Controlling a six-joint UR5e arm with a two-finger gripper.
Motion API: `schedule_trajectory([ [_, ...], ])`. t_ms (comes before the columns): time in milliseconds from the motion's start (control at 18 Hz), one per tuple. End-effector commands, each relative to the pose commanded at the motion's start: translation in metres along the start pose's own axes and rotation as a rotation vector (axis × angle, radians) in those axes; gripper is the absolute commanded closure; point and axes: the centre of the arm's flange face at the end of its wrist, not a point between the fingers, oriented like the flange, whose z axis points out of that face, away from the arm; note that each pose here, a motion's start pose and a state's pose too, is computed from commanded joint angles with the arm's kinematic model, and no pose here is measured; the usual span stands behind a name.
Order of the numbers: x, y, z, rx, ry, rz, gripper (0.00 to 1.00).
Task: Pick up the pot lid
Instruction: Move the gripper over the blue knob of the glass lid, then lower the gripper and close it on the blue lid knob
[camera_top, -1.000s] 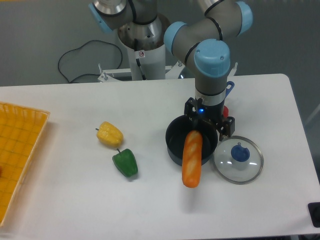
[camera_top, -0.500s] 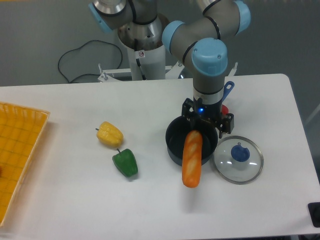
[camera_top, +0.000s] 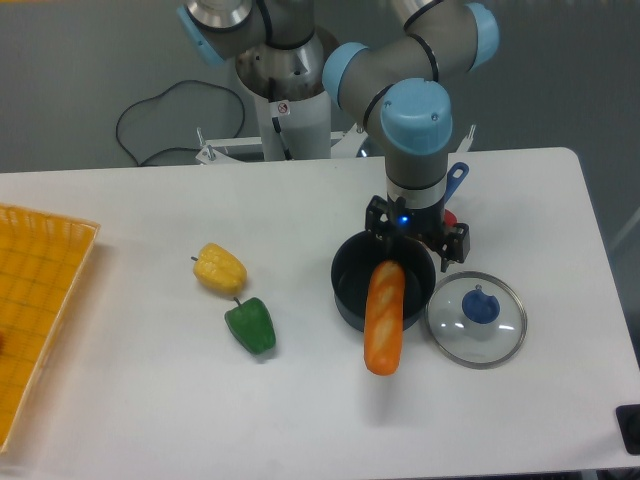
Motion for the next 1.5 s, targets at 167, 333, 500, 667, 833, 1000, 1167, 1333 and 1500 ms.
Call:
schedule_trajectory([
  [167,-0.024,0.011,0.021,-0.014,0.017,0.006,0.00],
  [333,-0.045,0.011,0.030,-0.008,0.019,-0.008,0.00],
  [500,-0.051,0.015,0.037,0.025,0.041,-0.034,0.00],
  [667,-0.059,0.018,0.053,0.024,0.062,-0.049,0.00],
  [833,-0.064,0.017,0.071,0.012,0.074,-0.055,0.00],
  [1000,-0.078,0.021,0.081,0.008,0.078,-0.091,0.00],
  [1167,-0.088,0.022,0.089,0.005,0.079,-0.100,0.00],
  [1333,-0.093,0.020,0.099,0.001,0.087,-0.116,0.00],
  [1500,-0.096,0.017,0.114,-0.006,0.103,-0.145,0.00],
])
